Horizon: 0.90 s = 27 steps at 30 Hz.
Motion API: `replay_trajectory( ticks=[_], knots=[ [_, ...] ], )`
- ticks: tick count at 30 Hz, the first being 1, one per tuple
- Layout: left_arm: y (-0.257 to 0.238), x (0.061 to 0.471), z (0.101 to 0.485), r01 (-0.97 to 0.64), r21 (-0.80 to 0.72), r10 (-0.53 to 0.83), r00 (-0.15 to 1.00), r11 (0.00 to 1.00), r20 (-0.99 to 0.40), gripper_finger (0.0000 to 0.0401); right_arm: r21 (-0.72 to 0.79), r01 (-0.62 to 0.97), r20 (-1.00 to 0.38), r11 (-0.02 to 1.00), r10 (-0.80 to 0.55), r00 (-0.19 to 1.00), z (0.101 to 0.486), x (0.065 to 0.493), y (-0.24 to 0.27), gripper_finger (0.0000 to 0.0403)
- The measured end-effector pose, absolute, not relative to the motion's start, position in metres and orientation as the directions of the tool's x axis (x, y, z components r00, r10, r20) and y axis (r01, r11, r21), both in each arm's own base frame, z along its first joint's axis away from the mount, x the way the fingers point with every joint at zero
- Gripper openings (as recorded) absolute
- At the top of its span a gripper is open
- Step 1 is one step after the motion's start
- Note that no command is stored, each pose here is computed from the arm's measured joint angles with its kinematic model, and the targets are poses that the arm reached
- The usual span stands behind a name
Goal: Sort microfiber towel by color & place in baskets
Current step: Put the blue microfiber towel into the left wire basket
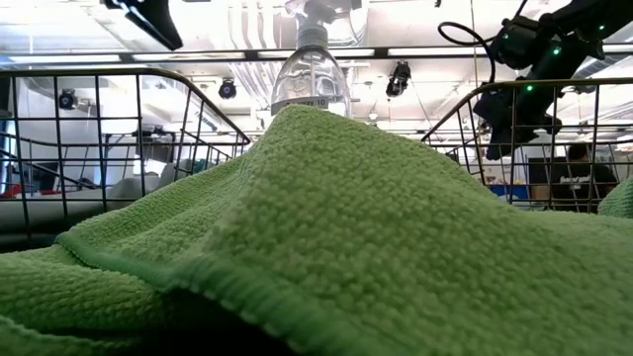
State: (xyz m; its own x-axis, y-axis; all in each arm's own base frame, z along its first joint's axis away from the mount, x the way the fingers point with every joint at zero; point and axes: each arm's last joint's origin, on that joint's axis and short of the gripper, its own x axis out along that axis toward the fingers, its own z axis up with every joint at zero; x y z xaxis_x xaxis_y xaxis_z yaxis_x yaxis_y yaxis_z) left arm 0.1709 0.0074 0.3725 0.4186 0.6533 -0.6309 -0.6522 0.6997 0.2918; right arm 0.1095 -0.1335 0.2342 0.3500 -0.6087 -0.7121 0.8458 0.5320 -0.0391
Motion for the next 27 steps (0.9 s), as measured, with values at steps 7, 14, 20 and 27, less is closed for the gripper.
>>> replay_trajectory(
  ticks=[7,14,20,27],
  knots=[
    [0.043,0.182,0.374,-0.662,0.321,0.682,0.399,0.677,-0.613,0.0126,-0.039,0.846,-0.712,0.532,-0.609,0.35,0.234,0.109,-0.134,0.0073],
    [0.093,0.205,0.372,-0.657,0.253,0.648,0.47,0.71,-0.599,0.0126,-0.039,0.846,-0.712,0.532,-0.609,0.35,0.234,0.109,-0.134,0.0073],
    [0.123,0.232,0.354,-0.546,0.214,0.531,0.527,0.81,-0.663,0.0126,-0.031,0.851,-0.712,0.525,-0.609,0.35,0.234,0.109,-0.134,0.0073],
    [0.147,0.261,0.327,-0.489,0.256,0.493,0.452,0.834,-0.743,0.0126,-0.033,0.85,-0.712,0.526,-0.609,0.35,0.234,0.109,-0.134,0.0073]
  ],
)
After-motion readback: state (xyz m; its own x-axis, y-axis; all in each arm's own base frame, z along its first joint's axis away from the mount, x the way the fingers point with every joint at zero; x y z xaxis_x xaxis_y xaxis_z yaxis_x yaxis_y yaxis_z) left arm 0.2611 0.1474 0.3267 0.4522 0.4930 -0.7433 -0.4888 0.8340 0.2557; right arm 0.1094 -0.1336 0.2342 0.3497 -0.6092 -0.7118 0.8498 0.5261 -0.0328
